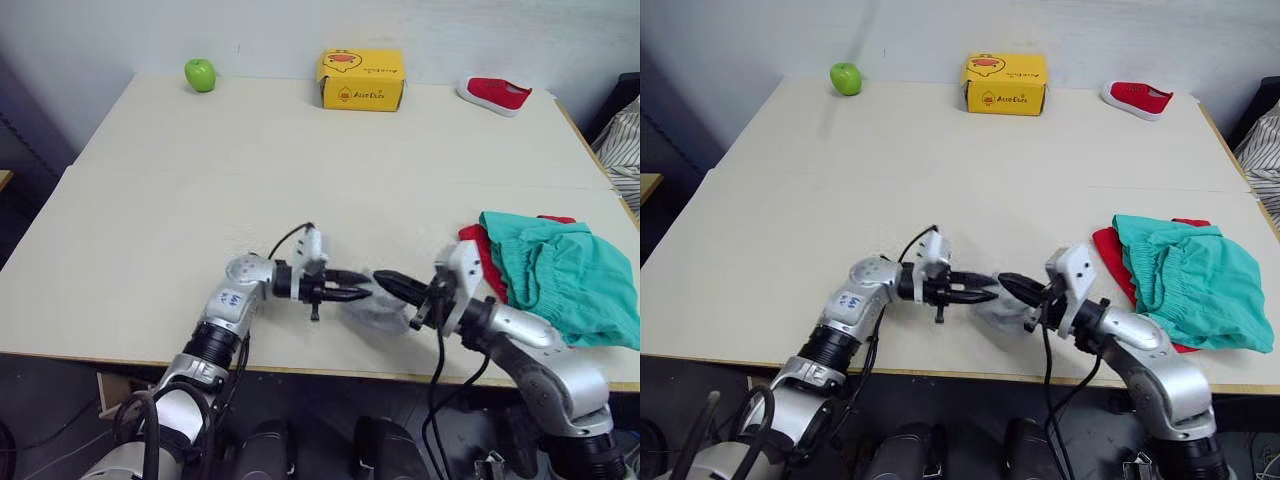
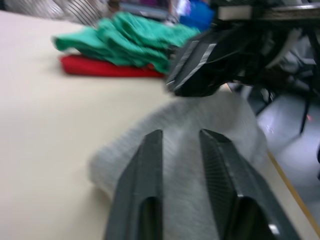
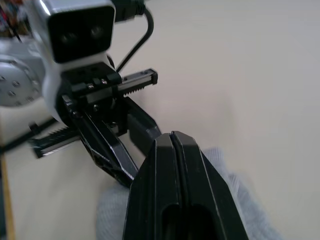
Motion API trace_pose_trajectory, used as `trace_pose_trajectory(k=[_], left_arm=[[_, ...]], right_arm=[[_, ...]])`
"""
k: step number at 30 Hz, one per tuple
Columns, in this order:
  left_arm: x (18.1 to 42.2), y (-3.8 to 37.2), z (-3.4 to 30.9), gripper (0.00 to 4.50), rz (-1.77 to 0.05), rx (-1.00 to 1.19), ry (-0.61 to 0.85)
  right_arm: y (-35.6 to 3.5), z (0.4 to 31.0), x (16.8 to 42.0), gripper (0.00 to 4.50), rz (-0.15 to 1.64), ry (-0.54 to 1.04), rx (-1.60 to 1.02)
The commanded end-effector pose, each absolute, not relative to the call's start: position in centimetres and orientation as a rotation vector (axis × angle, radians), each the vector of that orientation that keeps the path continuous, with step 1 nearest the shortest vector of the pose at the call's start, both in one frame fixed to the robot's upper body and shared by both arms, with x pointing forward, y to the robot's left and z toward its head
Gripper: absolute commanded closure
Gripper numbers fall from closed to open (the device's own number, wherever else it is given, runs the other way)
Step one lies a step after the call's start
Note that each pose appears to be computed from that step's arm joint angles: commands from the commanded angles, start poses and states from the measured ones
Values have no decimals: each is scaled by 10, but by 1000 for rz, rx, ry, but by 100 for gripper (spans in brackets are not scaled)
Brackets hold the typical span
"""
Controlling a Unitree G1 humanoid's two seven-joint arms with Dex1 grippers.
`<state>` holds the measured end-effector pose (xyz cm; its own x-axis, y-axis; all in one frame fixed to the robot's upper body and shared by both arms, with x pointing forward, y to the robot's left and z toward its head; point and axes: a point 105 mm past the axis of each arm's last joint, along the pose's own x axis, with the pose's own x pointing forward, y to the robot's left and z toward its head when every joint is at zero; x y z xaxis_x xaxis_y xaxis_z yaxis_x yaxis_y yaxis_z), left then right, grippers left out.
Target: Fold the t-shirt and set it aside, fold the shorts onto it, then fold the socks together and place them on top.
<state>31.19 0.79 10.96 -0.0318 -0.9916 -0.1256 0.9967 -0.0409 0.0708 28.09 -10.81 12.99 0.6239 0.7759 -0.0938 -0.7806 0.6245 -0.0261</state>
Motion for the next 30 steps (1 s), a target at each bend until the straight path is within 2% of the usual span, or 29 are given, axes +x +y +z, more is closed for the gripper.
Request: trace_pose_trajectory(k=[1, 7, 11, 14, 18, 20, 24, 27, 30], left_arm=[[313, 1, 100, 446, -1570, 242, 52], [314, 6, 83, 446, -1525, 293, 131], [314, 7, 84, 446, -1529, 287, 123], [316, 6, 90, 446, -1523, 272, 101], [329, 1, 118, 446, -1459, 73, 92], [329, 1, 119, 446, -1477, 109, 111], [332, 6, 105, 446, -1453, 176, 200], [330, 6, 98, 446, -1453, 185, 237], [332, 4, 95, 446, -1441, 168, 256]], right_arm=[[-114, 118, 283, 450, 852, 51, -133], [-137, 91, 295, 450, 736, 73, -150], [-157, 91, 304, 450, 647, 47, -127], [-149, 117, 294, 450, 720, -51, -21], [-138, 141, 275, 450, 813, -133, 20], [-132, 140, 268, 450, 835, -119, 25], [-121, 117, 259, 450, 870, -43, 13], [-129, 106, 262, 450, 830, -8, -4], [-142, 97, 248, 450, 875, 49, -74]])
